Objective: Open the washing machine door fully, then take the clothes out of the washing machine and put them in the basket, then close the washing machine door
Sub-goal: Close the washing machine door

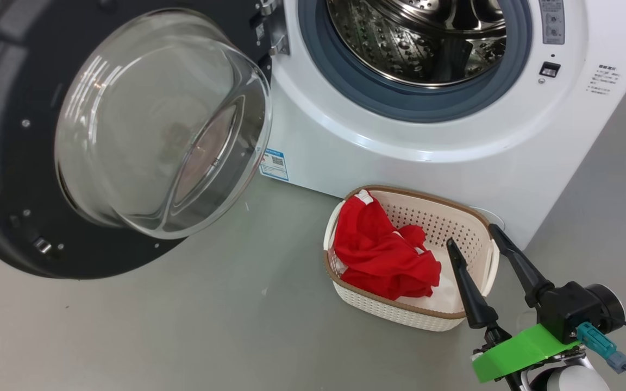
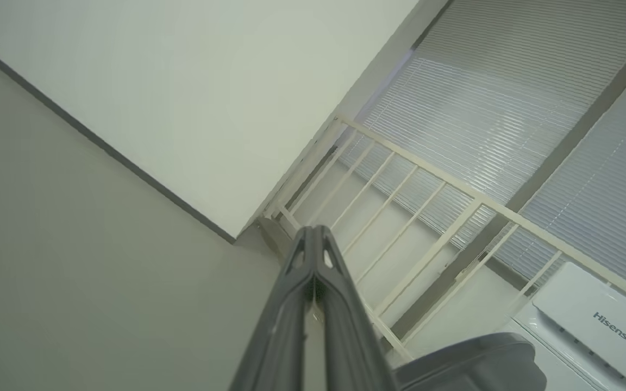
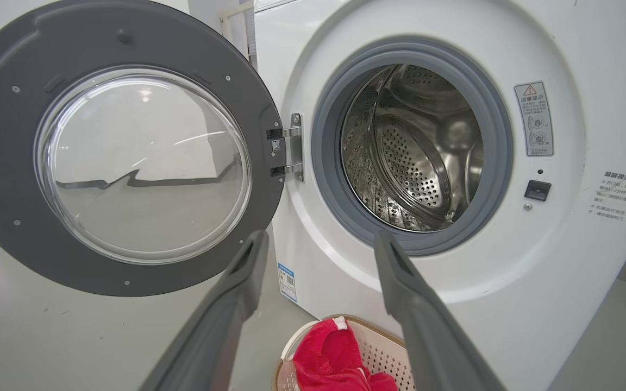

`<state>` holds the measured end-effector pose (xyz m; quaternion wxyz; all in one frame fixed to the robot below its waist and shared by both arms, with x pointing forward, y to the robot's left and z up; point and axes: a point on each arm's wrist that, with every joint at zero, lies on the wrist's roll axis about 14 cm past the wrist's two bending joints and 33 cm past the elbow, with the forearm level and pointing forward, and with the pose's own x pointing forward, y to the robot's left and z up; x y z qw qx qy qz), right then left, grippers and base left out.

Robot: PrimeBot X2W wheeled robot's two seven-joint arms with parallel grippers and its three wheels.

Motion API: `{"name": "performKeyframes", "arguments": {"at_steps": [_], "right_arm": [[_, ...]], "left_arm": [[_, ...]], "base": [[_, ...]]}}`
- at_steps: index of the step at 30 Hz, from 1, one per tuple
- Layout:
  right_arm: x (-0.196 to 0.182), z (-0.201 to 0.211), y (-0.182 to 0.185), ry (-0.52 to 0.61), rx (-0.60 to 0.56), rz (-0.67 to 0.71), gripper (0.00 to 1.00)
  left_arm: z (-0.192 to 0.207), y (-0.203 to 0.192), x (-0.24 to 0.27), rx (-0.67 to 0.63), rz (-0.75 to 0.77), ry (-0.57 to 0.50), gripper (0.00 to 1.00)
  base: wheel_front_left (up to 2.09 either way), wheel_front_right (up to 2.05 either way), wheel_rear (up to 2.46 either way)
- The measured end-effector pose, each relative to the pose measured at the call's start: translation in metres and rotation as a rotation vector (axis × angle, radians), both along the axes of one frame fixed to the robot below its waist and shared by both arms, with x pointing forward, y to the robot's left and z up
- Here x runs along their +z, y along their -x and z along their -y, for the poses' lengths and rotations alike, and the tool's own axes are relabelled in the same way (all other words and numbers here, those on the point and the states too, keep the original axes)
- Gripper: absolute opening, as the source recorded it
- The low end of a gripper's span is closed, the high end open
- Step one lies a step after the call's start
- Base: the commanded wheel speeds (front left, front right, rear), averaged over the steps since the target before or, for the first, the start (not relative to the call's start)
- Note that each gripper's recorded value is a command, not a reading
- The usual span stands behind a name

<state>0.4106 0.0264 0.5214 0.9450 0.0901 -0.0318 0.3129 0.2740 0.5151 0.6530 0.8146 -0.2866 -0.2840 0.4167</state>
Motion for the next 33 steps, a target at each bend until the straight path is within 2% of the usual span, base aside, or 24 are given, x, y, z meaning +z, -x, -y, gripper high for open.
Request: {"name": "performKeyframes", "arguments": {"at_steps": [6, 14, 22, 33], "right_arm": [[-0.002, 0.004, 0.000, 0.007, -0.007, -0.009, 1.00], [-0.008, 0.008, -0.003, 0.017, -0.017, -0.024, 1.00], [-0.014, 0.008, -0.006, 0.027, -0.020, -0.027, 1.00], [-0.013, 0.003, -0.008, 0.013, -0.007, -0.018, 1.00]], "left_arm": [[-0.009, -0.033, -0.020, -0.150, 0.140, 0.377, 0.00], [0.008, -0.065, -0.049, -0.356, 0.111, 0.616, 0.00], [0.029, -0.082, -0.073, -0.485, 0.029, 0.688, 0.00], [0.042, -0.084, -0.077, -0.607, 0.036, 0.735, 0.00]], "base": [[0.00, 0.00, 0.00], [0.00, 0.00, 0.00], [0.00, 0.00, 0.00], [0.00, 0.00, 0.00]]}}
